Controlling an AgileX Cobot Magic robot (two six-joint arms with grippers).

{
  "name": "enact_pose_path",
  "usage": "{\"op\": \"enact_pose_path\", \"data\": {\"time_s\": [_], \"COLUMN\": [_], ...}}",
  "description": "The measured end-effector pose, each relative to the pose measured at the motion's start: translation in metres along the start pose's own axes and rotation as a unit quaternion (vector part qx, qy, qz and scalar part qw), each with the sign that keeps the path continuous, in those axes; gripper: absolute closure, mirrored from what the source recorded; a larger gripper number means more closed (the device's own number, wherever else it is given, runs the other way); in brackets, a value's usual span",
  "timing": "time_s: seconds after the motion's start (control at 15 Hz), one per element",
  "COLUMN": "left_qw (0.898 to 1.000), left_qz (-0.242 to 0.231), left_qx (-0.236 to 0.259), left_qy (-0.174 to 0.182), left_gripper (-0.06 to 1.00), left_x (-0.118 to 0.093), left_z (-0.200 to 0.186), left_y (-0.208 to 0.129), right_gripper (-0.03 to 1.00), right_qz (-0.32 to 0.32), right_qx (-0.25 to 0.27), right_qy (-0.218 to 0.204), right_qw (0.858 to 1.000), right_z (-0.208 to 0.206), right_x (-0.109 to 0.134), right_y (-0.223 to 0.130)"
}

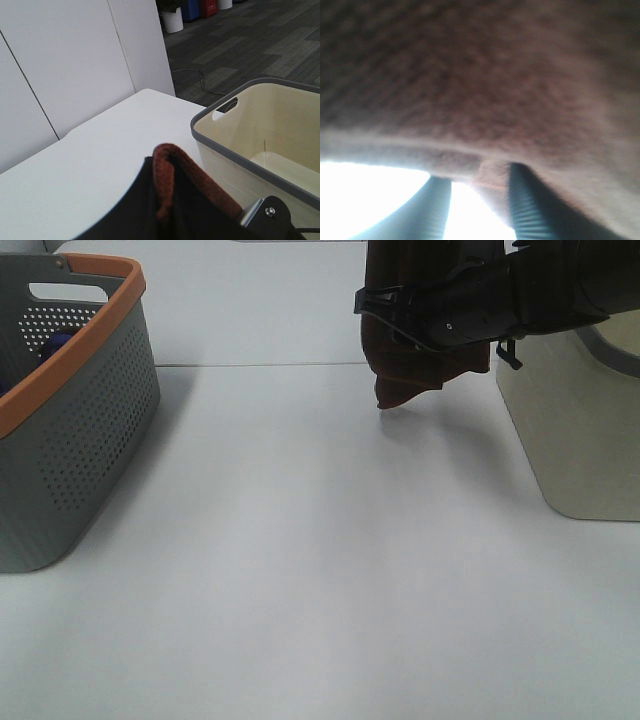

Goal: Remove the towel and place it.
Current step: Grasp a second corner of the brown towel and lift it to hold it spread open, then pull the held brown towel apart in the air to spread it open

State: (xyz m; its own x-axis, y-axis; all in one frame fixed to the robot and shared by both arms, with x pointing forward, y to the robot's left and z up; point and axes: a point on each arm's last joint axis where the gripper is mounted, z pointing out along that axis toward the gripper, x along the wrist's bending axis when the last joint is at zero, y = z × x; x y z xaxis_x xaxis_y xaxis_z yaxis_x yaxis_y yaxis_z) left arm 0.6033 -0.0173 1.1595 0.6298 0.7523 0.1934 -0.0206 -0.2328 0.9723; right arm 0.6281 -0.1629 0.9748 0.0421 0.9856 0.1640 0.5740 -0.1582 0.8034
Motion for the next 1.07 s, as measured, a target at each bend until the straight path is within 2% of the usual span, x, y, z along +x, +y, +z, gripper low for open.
{"op": "enact_pose_path", "data": {"time_s": [0.2,0.4,0.67,0.8,1.0,1.07], "left_qw": [1.000,1.000,0.999,0.998,0.996,0.991], "left_qz": [0.001,0.015,0.038,0.054,0.074,0.100], "left_qx": [-0.001,-0.001,-0.002,0.009,0.052,0.084], "left_qy": [0.000,0.002,0.006,0.011,0.026,0.033], "left_gripper": [0.94,0.94,0.94,0.94,0.94,0.94], "left_x": [0.000,0.000,0.001,0.002,0.005,0.007], "left_z": [0.000,0.000,0.000,0.000,-0.001,-0.002], "left_y": [0.000,0.000,0.000,-0.001,-0.009,-0.014], "right_gripper": [0.92,0.94,0.94,0.94,0.94,0.94], "right_qz": [-0.011,-0.052,-0.106,-0.137,-0.217,-0.274], "right_qx": [0.001,0.018,0.015,0.009,-0.002,-0.004], "right_qy": [0.003,0.032,0.046,0.085,0.178,0.217], "right_qw": [1.000,0.998,0.993,0.987,0.960,0.937], "right_z": [0.000,-0.008,-0.050,-0.073,-0.105,-0.120], "right_x": [0.001,0.002,-0.010,-0.010,-0.003,0.000], "right_y": [0.000,-0.008,-0.013,-0.014,-0.019,-0.024]}}
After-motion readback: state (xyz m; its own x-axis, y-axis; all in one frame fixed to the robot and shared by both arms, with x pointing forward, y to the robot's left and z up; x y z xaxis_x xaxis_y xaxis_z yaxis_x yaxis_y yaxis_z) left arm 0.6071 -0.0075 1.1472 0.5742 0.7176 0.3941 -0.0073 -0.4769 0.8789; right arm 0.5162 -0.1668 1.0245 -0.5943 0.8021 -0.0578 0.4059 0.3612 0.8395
